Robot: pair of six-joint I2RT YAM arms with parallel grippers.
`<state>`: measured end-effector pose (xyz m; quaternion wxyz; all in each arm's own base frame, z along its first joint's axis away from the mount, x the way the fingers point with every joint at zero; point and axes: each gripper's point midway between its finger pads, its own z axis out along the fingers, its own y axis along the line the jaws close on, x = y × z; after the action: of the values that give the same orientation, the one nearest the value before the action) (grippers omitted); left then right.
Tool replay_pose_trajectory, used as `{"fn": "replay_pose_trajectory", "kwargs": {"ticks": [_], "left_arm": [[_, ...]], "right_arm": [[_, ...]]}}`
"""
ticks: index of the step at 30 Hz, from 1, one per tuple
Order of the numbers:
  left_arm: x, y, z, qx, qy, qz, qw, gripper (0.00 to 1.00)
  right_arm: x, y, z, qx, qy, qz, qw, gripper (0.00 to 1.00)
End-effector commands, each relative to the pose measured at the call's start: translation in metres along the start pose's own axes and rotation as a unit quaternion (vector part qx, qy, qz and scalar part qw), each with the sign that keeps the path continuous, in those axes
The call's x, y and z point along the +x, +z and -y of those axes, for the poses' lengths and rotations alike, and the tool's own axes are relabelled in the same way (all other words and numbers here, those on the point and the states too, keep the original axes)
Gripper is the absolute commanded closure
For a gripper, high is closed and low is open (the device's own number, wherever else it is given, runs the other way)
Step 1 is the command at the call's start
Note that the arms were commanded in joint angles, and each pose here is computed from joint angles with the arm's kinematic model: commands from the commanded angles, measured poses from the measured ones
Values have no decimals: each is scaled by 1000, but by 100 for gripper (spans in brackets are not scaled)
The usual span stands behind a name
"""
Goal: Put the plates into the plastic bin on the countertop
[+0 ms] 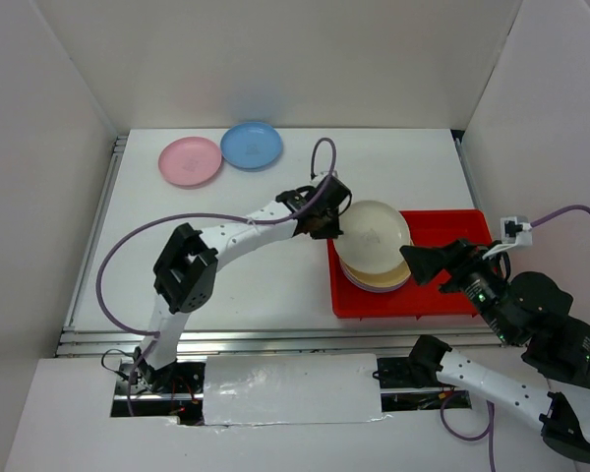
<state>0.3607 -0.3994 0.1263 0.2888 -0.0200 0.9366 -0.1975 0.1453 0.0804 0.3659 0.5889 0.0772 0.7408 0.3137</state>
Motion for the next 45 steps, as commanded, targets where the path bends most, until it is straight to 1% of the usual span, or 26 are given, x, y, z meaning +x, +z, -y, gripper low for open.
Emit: {"fn": "replay_pose_trajectory", "kwargs": {"ticks": [1, 5, 6, 7, 8, 9, 12, 15, 16, 17, 19, 20, 23, 25, 26, 27, 28, 29, 30, 33, 36, 37, 39, 40, 41, 45], "left_arm": [[-18, -12, 4, 1, 9, 15, 1000, 100], [-7, -18, 15, 13, 25, 5, 1000, 100], [-6, -21, 19, 19, 32, 3, 999, 94], [-2, -23, 24, 22, 37, 1, 999, 84], [-1, -25, 27, 25, 45, -1, 999, 59], [2, -28, 32, 33, 51, -5, 998, 51], [8, -48, 49, 52, 82, 6, 995, 33], [10, -76, 68, 89, 103, 23, 990, 26], [6, -84, 70, 96, 102, 29, 990, 24], [8, -86, 64, 93, 106, 27, 990, 15], [-8, -107, 63, 105, 97, 56, 988, 12], [-14, -117, 56, 102, 93, 66, 988, 3], [-47, -127, 1, 15, 43, 103, 994, 1], [-82, -128, -58, -49, -19, 135, 989, 1], [-86, -129, -90, -76, -64, 148, 984, 1], [-110, -127, -138, -105, -119, 168, 973, 1], [-127, -123, -159, -97, -159, 191, 964, 1], [-114, -109, -186, -93, -202, 167, 961, 1], [-128, -106, -235, -109, -263, 175, 943, 1], [-141, -83, -294, -91, -349, 185, 914, 1], [-169, -68, -322, -91, -372, 220, 897, 1], [-165, -55, -335, -103, -386, 212, 892, 1], [-173, -47, -354, -86, -415, 228, 876, 1], [-166, -37, -356, -83, -420, 219, 877, 1], [-189, -45, -374, -62, -425, 262, 864, 1], [-189, -35, -402, -73, -449, 272, 848, 1]], "right_arm": [[-5, -8, 10, 21, 4, 2, 1000, 0], [-4, -8, 11, 21, 2, 3, 1000, 0], [-4, -7, 9, 18, 3, 3, 1000, 0], [-3, -6, 9, 17, 2, 3, 1000, 0], [-1, -5, 7, 11, 2, 0, 1000, 0], [0, -4, 6, 12, 0, -2, 1000, 0], [3, -2, 6, 12, -4, -6, 1000, 0], [4, 1, 4, 13, -7, -9, 1000, 0], [3, 2, 3, 11, -7, -9, 1000, 0], [2, 2, 2, 10, -6, -8, 1000, 0], [4, 3, 0, 6, -7, -10, 1000, 0], [4, 4, 0, 7, -9, -10, 1000, 0], [8, 7, 0, 7, -11, -15, 1000, 0], [14, 10, 0, 7, -17, -21, 1000, 0], [15, 12, -2, 2, -17, -20, 1000, 0], [17, 15, -3, -2, -21, -21, 1000, 0], [26, 18, -5, -10, -26, -33, 999, 0], [26, 20, -12, -24, -26, -32, 999, 0], [29, 22, -15, -35, -35, -36, 998, 0], [46, 27, -30, -81, -59, -64, 993, 0], [59, 30, -38, -109, -78, -84, 987, 0], [62, 32, -39, -111, -81, -89, 987, 0], [70, 38, -37, -106, -87, -98, 986, 0], [74, 40, -37, -106, -88, -103, 985, 0], [80, 41, -37, -109, -92, -112, 983, 0], [97, 50, -28, -94, -106, -129, 981, 0]]}}
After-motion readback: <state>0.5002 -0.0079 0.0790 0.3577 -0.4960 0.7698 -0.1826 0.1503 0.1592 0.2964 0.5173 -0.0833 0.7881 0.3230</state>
